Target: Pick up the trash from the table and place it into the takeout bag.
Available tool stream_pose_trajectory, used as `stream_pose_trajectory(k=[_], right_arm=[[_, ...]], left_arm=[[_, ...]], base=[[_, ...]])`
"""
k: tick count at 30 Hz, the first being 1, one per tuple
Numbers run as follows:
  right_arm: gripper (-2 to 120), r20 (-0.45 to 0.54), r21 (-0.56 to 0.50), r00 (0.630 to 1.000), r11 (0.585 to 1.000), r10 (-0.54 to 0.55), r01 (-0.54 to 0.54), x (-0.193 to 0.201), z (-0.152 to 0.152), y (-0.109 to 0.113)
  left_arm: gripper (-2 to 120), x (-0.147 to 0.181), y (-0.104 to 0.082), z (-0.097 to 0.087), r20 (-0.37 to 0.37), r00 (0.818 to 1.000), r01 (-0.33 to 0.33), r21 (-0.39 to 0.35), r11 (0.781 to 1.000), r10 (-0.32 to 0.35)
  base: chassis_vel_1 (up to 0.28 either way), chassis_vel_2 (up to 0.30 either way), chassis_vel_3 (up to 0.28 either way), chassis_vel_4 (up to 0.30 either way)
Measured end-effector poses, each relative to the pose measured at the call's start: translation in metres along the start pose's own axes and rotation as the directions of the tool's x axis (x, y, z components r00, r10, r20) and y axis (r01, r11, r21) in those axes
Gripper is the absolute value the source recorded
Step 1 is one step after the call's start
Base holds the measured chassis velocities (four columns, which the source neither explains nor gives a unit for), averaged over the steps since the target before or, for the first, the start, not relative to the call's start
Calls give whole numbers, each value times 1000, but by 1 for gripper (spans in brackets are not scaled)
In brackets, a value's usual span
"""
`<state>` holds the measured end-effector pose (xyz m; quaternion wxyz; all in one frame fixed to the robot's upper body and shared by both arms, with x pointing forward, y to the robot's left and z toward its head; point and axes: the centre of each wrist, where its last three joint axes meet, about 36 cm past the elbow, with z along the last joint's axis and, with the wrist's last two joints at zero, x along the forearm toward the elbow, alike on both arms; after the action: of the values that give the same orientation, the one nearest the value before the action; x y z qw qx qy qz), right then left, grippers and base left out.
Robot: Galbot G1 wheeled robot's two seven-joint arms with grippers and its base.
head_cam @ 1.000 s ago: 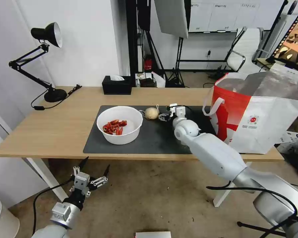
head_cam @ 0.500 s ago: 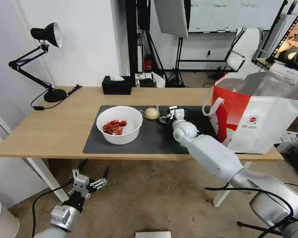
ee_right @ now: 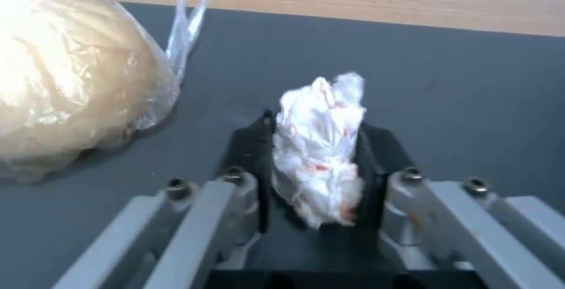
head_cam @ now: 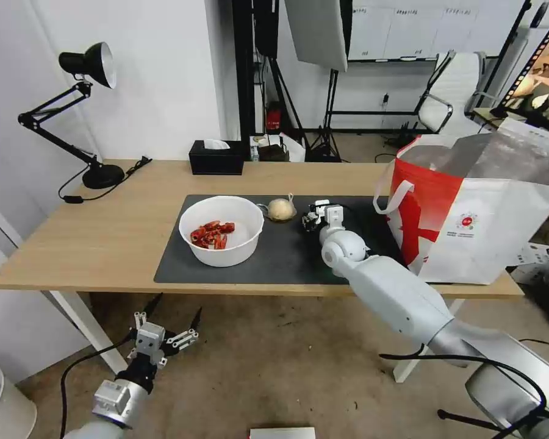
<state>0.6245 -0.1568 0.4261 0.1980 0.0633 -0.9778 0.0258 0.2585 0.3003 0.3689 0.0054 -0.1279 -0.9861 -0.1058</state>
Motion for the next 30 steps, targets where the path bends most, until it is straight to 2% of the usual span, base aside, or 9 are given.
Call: stream_pose_trajectory(k=[7, 10, 12, 15, 17, 18, 19, 21, 30], right_arm=[[1, 92, -12, 995, 999, -35, 36, 30, -16, -11], [0, 158, -5, 986, 999, -53, 54, 52, -31, -18], [0, 276, 35, 959, 998, -60, 53, 87, -59, -36], [0, 367, 69, 929, 997, -55, 32, 117, -84, -53], [0, 461, 98, 887, 994, 1, -53, 148, -111, -74], [0, 461, 98, 887, 994, 1, -53, 148, -111, -74], [0, 486, 97, 871, 986, 69, -133, 163, -122, -84], [0, 461, 51, 867, 970, 190, -240, 185, -138, -96], [1, 277, -21, 871, 909, 405, -416, 206, -161, -146]], left_arm=[[100, -3, 0, -1, 8, 1000, -7, -2, 1000, 7], [100, -4, -1, -3, 12, 1000, -10, -1, 1000, 10], [100, -4, -2, -6, 20, 1000, -12, -1, 1000, 12], [100, -4, -2, -8, 25, 1000, -13, -1, 1000, 13], [100, -4, -2, -9, 28, 1000, -13, -2, 1000, 13], [100, -4, -2, -9, 28, 1000, -13, -2, 1000, 13], [100, -4, -2, -9, 28, 1000, -13, -2, 1000, 13], [100, -4, -2, -8, 27, 1000, -15, -3, 1000, 15], [100, -6, -9, -5, 23, 999, -37, 4, 999, 37]], base=[[0, 0, 0, 0], [0, 0, 0, 0], [0, 0, 0, 0], [0, 0, 0, 0], [0, 0, 0, 0], [0, 0, 0, 0], [0, 0, 0, 0], [0, 0, 0, 0], [0, 0, 0, 0]])
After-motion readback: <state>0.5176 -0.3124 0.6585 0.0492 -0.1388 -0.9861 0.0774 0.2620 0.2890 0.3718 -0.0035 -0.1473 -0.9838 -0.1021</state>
